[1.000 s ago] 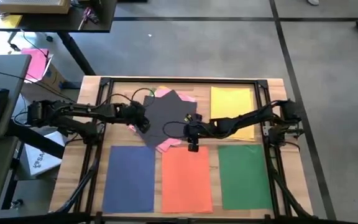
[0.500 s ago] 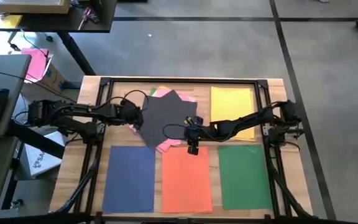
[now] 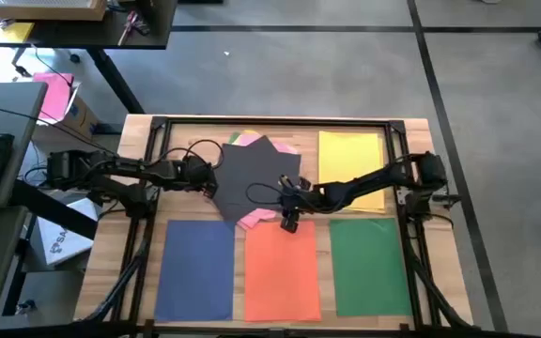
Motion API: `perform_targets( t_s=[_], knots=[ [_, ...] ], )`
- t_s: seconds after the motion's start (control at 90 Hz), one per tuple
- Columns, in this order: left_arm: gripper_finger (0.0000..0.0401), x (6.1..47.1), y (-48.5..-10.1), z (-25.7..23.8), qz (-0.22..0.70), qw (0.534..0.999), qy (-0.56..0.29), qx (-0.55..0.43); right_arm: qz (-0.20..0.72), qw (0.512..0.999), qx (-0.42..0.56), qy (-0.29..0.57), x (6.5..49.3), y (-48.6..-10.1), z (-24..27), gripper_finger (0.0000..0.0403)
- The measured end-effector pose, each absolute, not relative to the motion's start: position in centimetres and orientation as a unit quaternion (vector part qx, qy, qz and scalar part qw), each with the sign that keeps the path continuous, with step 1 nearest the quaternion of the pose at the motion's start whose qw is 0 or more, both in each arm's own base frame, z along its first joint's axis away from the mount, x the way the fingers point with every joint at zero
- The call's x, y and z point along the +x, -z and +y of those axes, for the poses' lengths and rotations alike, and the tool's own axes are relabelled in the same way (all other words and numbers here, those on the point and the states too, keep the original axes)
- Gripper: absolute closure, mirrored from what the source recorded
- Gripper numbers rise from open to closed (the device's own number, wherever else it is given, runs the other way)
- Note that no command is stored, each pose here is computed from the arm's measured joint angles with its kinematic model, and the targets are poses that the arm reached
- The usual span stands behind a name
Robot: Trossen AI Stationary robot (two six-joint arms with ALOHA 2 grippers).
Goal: Organize paper
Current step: Adjust the colored papers
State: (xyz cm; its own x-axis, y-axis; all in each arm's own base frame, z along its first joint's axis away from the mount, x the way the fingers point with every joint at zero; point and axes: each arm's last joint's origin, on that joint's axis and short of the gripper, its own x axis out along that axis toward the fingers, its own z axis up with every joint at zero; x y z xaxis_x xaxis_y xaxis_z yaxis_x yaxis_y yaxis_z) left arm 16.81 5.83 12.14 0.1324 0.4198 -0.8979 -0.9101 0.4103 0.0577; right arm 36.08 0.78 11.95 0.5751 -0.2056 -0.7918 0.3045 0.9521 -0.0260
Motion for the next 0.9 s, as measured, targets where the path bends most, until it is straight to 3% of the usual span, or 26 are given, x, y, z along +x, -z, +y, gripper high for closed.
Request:
perform_targets(
  t_s=[0.4, 0.656, 0.9],
  knots=[
    [0.0394, 18.6, -12.5, 5.6, 0.417, 0.755, -0.393, -0.319, 0.490, 0.855, 0.020, 0.169, 35.0, -11.9, -2.5, 0.0254],
    [0.0394, 20.0, -13.0, 4.2, 0.378, 0.793, -0.347, -0.328, 0.542, 0.810, -0.007, 0.223, 33.3, -12.3, -4.2, 0.0254],
    [0.0394, 21.0, -14.0, 4.1, 0.341, 0.825, -0.343, -0.294, 0.530, 0.821, 0.002, 0.214, 33.5, -12.4, -4.0, 0.0254]
  ],
)
